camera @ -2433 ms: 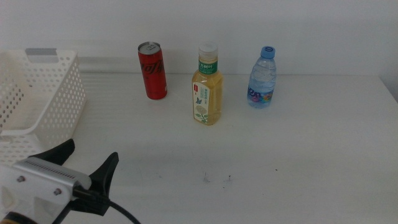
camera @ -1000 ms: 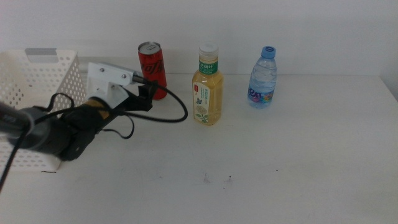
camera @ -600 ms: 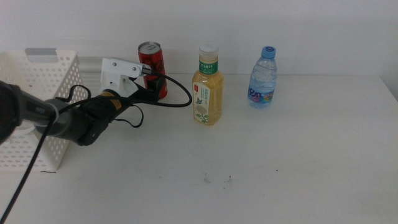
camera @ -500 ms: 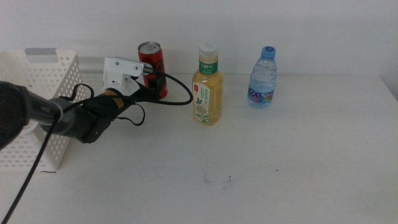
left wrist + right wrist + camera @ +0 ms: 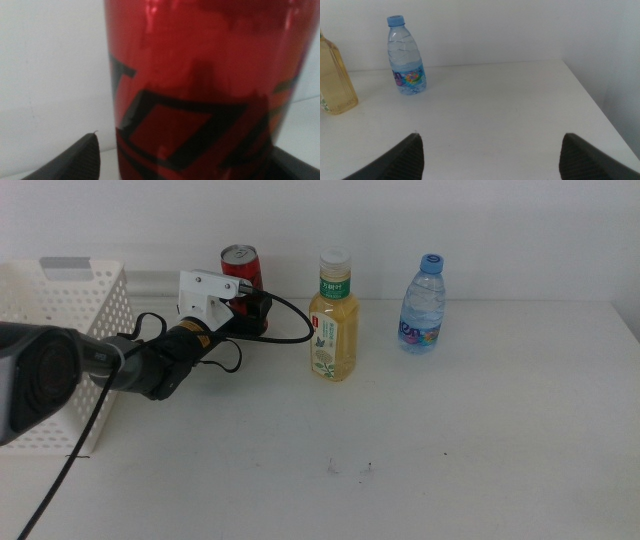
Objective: Use arms to grab the bottles and put them into the dustbin to the left of the table.
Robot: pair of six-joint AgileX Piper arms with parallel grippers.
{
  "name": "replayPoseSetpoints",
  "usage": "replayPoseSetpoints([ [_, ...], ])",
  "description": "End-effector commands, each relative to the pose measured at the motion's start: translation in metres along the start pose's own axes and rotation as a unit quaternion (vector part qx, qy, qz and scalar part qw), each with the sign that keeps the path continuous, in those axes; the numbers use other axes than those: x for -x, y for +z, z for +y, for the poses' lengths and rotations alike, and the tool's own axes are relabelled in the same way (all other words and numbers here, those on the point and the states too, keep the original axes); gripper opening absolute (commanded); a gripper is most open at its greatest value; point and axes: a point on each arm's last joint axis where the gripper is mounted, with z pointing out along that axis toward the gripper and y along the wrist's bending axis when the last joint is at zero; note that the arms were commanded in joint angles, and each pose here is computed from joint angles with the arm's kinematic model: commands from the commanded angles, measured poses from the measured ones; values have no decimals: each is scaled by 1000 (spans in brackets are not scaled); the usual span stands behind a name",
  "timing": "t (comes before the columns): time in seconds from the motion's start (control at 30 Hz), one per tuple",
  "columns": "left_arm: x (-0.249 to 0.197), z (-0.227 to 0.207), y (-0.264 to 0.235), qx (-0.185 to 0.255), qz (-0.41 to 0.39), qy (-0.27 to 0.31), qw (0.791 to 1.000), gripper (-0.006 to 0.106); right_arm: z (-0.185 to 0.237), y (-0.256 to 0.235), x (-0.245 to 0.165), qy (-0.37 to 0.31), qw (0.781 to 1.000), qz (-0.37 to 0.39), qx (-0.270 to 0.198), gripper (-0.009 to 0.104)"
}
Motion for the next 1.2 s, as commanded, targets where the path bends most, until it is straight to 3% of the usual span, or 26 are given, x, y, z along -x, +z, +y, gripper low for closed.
replayPoseSetpoints([
  [0.0, 4, 2, 4, 2, -10, -6, 1000, 94, 0, 0, 0, -3, 1000, -5, -2, 90],
  [0.2, 6, 2, 7, 4, -13, -6, 1000, 83, 0, 0, 0, -3, 1000, -5, -2, 90],
  [0.47, 5, 0, 6, -9, -9, -37, 999, 28, 0, 0, 0, -3, 1000, -5, -2, 90],
  [0.6, 16, -8, -10, -31, 4, -22, 999, 12, 0, 0, 0, -3, 1000, -5, -2, 90],
  [0.87, 68, -40, -109, 32, -1, -6, 999, 11, 0, 0, 0, -3, 1000, -5, -2, 90],
  [1.17, 143, -87, -192, 30, 29, 55, 998, 11, 0, 0, 0, -3, 1000, -5, -2, 90],
])
